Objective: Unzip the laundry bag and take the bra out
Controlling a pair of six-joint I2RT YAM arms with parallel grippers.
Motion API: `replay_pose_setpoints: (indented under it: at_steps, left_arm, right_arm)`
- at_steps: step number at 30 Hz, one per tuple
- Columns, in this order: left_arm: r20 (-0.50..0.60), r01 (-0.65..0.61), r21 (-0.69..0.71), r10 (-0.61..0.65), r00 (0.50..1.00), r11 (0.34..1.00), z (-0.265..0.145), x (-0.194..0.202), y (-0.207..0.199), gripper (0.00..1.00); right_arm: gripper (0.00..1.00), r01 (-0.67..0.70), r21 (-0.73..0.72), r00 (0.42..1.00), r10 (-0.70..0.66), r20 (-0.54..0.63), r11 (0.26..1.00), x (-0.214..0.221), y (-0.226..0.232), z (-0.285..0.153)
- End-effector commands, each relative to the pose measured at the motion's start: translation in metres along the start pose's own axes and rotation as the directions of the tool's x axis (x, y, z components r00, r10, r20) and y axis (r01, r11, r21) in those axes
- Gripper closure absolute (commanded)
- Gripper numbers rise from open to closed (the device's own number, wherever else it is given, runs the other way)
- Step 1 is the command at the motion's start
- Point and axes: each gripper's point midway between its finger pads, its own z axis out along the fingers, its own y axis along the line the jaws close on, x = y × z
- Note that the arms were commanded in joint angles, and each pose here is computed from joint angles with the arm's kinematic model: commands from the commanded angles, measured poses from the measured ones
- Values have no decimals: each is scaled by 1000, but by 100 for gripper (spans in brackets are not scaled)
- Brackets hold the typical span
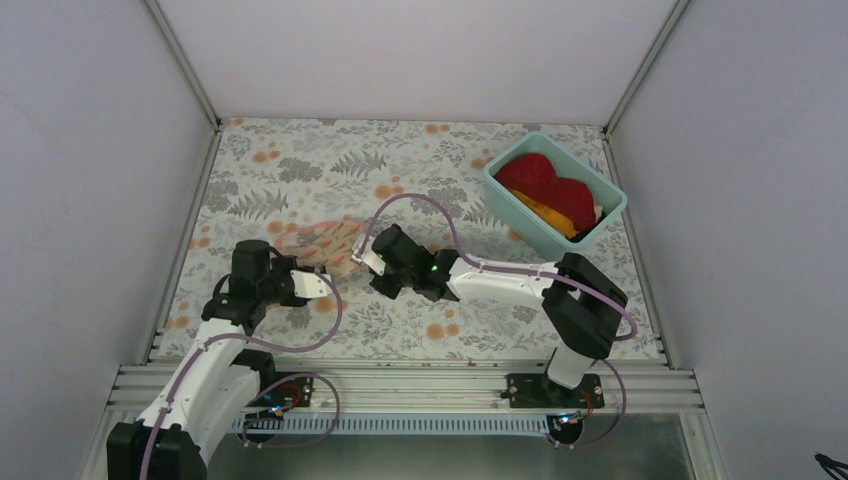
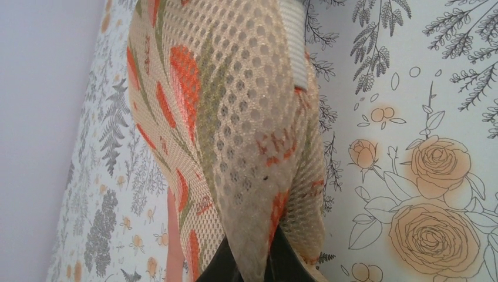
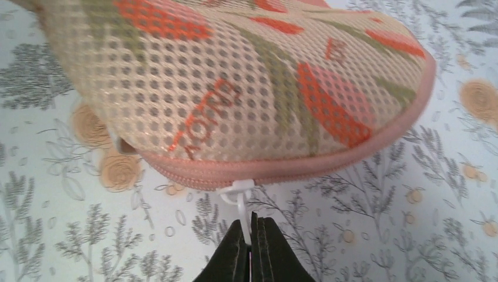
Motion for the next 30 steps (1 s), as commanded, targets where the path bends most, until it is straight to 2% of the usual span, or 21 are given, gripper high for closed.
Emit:
replay_pose_setpoints:
  at_steps: [1,4,12,19,24,30]
  left_arm:
    - [35,-57,6,57,998,998,-2,-8,1,98]
    - [28,-61,7,61,998,998,-2,-6,1,98]
    - [31,-54,7,53,998,999,-2,-6,0,98]
    - [30,-52,9,52,998,999,-2,-6,-1,98]
    - [16,-92,15,92,996,996,-1,-3,-5,98]
    - [14,-173,11,173,985,985,-2,-2,-5,98]
  right_arm:
    - [96,32,-112,999,-27,40,993,-7,21,-3]
    - [96,53,-135,997,-45,64,989,-13,30,-4]
    - [82,39,-120,997,-31,68,992,-17,28,1]
    - [95,29,-114,997,-21,68,993,-18,27,0]
    - [96,20,-84,998,-15,62,996,-15,18,-6]
    - [96,-92,-2,996,92,-12,996,17,-30,-2]
